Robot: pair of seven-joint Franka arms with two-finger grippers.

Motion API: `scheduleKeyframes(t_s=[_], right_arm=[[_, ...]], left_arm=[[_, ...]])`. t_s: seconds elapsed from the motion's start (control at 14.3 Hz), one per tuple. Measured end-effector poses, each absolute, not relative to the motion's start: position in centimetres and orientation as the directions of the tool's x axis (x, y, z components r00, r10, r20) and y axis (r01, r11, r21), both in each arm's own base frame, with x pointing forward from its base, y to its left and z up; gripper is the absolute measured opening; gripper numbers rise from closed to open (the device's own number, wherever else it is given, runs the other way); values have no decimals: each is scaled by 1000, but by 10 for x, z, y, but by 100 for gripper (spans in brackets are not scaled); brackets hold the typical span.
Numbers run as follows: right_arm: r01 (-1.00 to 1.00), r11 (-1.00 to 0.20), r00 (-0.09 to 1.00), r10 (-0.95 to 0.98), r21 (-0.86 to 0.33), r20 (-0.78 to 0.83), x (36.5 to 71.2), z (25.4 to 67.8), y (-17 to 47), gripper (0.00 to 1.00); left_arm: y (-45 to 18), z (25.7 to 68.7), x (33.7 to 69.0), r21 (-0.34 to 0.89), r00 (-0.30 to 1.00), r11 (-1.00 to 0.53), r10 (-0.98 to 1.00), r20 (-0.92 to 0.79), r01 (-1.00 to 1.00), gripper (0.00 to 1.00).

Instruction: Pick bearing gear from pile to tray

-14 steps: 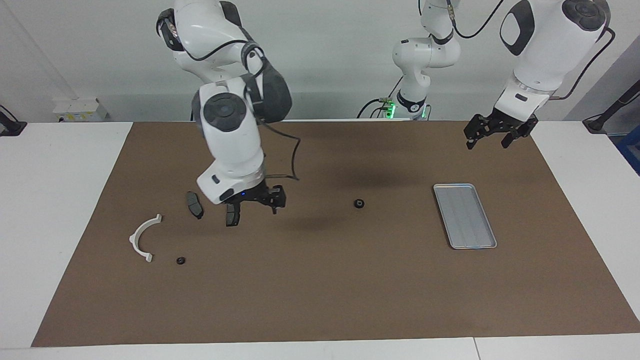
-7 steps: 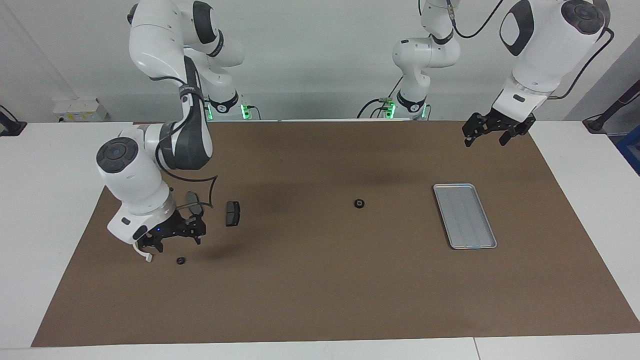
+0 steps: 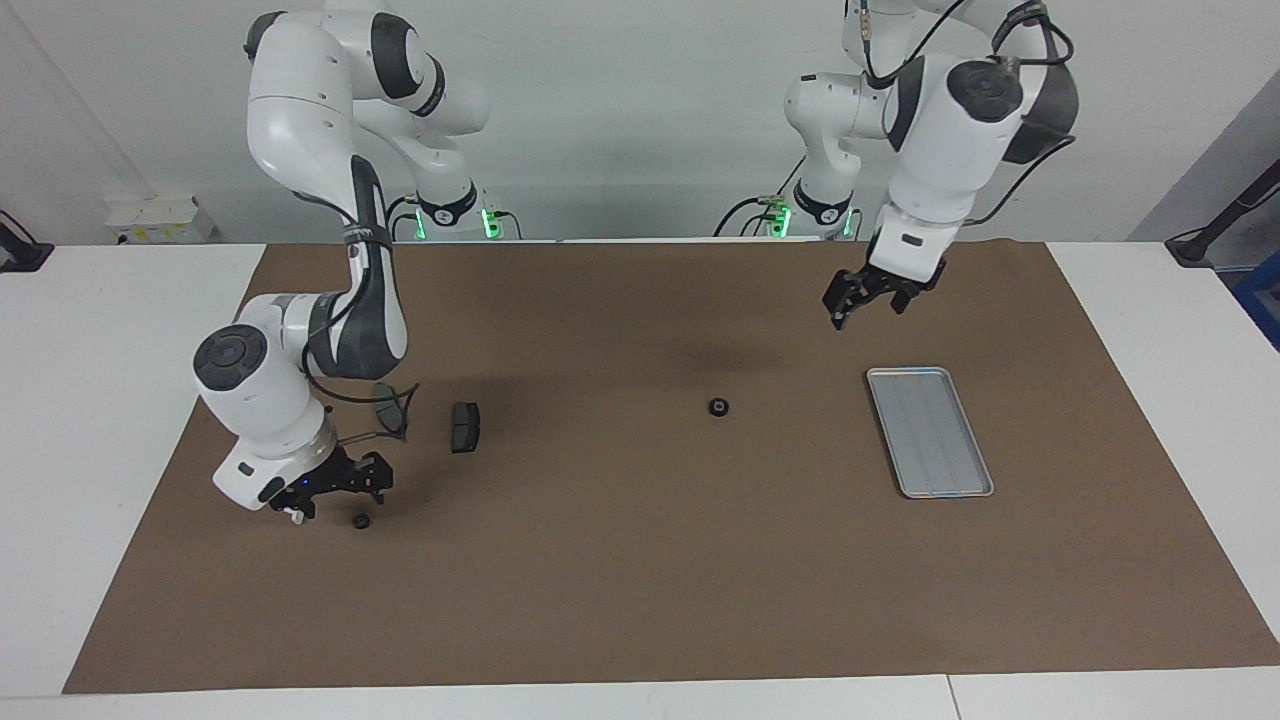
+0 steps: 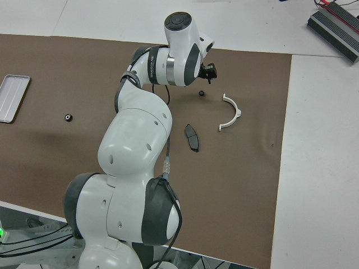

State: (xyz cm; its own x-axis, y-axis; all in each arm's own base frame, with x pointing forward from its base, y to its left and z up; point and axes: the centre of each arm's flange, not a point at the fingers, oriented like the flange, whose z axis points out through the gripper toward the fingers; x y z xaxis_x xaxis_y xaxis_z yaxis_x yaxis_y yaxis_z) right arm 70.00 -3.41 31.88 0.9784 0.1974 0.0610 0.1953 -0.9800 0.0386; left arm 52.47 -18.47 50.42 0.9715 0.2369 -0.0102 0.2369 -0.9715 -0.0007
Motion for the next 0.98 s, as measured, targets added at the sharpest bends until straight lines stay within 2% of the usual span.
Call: scheduleKeyframes(t_s=[0.21, 0.42, 0.63, 0.77, 0.98], right_arm=[[198, -979, 976, 201, 41, 78, 699, 302, -32, 100], [202, -979, 975, 205, 41, 84, 699, 296, -30, 100], [202, -979, 975, 204, 41, 83, 699, 291, -30, 100], [201, -979, 976, 204, 39, 76, 697, 287, -30, 100], [157, -987, 985, 158, 33, 65, 694, 281, -32, 98]], left_arm=[[-244, 437, 521, 31, 948, -948, 317, 19, 316, 100], [-288, 364, 496, 13, 946, -946, 323, -6, 323, 100], [-327, 312, 485, 7, 921, -921, 389, -17, 389, 100], [-338, 291, 487, 15, 911, -911, 413, -14, 413, 100], [-336, 290, 496, 31, 905, -905, 425, -1, 425, 100]])
